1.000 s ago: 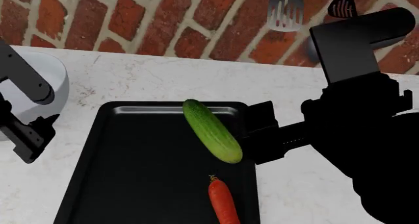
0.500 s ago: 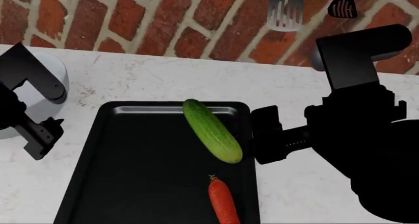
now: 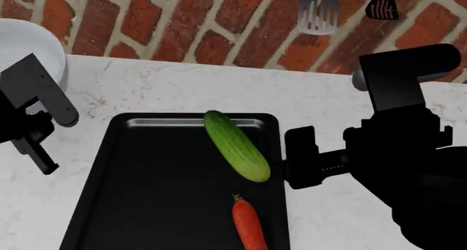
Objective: Place the two vegetables and bowl onto the tray for setting up a vegetable dip station.
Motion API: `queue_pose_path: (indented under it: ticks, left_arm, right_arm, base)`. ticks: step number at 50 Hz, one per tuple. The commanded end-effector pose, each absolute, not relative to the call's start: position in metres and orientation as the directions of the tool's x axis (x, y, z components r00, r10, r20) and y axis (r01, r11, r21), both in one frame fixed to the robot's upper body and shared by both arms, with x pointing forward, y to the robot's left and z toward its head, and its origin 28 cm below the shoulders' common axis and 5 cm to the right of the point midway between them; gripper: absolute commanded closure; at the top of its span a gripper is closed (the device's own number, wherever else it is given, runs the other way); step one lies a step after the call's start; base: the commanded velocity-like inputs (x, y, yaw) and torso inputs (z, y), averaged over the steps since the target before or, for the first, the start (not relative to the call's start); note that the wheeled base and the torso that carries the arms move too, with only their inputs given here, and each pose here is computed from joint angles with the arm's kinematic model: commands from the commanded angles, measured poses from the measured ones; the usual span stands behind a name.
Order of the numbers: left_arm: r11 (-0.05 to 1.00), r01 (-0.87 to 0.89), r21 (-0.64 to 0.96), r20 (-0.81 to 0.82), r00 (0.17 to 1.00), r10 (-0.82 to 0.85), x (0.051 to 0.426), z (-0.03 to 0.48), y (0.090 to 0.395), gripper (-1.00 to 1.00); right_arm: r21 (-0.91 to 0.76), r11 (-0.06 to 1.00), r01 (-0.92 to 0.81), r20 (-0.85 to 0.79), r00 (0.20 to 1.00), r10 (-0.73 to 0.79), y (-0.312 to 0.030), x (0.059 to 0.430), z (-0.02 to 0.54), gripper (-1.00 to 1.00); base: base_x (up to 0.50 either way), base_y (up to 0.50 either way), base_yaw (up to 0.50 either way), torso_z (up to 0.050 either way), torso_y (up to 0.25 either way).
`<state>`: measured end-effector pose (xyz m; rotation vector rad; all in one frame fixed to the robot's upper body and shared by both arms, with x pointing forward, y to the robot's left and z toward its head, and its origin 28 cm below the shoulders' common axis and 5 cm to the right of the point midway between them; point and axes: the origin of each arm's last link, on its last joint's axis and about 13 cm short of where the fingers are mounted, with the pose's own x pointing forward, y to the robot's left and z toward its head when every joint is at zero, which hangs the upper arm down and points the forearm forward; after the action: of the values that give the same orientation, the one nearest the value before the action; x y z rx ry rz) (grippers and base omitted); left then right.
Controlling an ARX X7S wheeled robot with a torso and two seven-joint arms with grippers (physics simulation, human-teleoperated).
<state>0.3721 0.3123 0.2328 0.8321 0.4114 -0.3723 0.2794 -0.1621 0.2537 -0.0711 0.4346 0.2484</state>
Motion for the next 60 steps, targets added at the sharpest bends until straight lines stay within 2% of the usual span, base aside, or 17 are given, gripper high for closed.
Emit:
queue_pose_path:
  ticks: [1,12,20,24,25,26,39,60]
  left_arm:
    - [0.562,0.451,0.693,-0.353,0.892,-0.282,0.343,0.29,0.304,1.0]
    - [0.46,0.541,0.704,-0.348,0.827,-0.441,0.285,0.327,0.295,1.0]
    - [0.397,0.602,0.692,-0.347,0.761,-0.548,0.249,0.331,0.292,1.0]
    - [0.378,0.596,0.709,-0.343,0.759,-0.553,0.24,0.327,0.288,1.0]
    - [0.258,0.683,0.683,-0.399,0.645,-0.651,0.213,0.321,0.281,1.0]
    - [0.239,0.682,0.691,-0.407,0.641,-0.651,0.208,0.321,0.279,1.0]
    - [0.166,0.716,0.678,-0.445,0.58,-0.683,0.202,0.318,0.271,1.0]
    - [0.181,0.74,0.648,-0.462,0.57,-0.679,0.232,0.313,0.26,1.0]
  right_arm:
    - [-0.005,0.971,-0.239,-0.403,0.889,0.217,-0.165,0.277,0.258,-1.0]
    - [0.003,0.974,-0.225,-0.367,0.906,0.21,-0.165,0.275,0.273,-1.0]
    - [0.013,0.978,-0.208,-0.36,0.912,0.199,-0.166,0.275,0.277,-1.0]
    - [0.015,0.979,-0.201,-0.358,0.913,0.193,-0.166,0.274,0.279,-1.0]
    - [0.016,0.983,-0.184,-0.353,0.918,0.178,-0.167,0.273,0.284,-1.0]
    - [0.018,0.984,-0.179,-0.35,0.921,0.173,-0.168,0.273,0.285,-1.0]
    - [0.019,0.988,-0.151,-0.323,0.935,0.149,-0.172,0.269,0.289,-1.0]
    - [0.034,0.987,-0.16,-0.329,0.93,0.162,-0.174,0.269,0.281,-1.0]
  base:
    - [0.0,0.0,0.0,0.0,0.0]
    - [0.0,0.0,0.0,0.0,0.0]
    - [0.0,0.0,0.0,0.0,0.0]
    - [0.0,0.0,0.0,0.0,0.0]
    - [0.0,0.0,0.0,0.0,0.0]
    - [0.0,0.0,0.0,0.0,0.0]
    - [0.0,0.0,0.0,0.0,0.001]
    - [0.0,0.0,0.0,0.0,0.0]
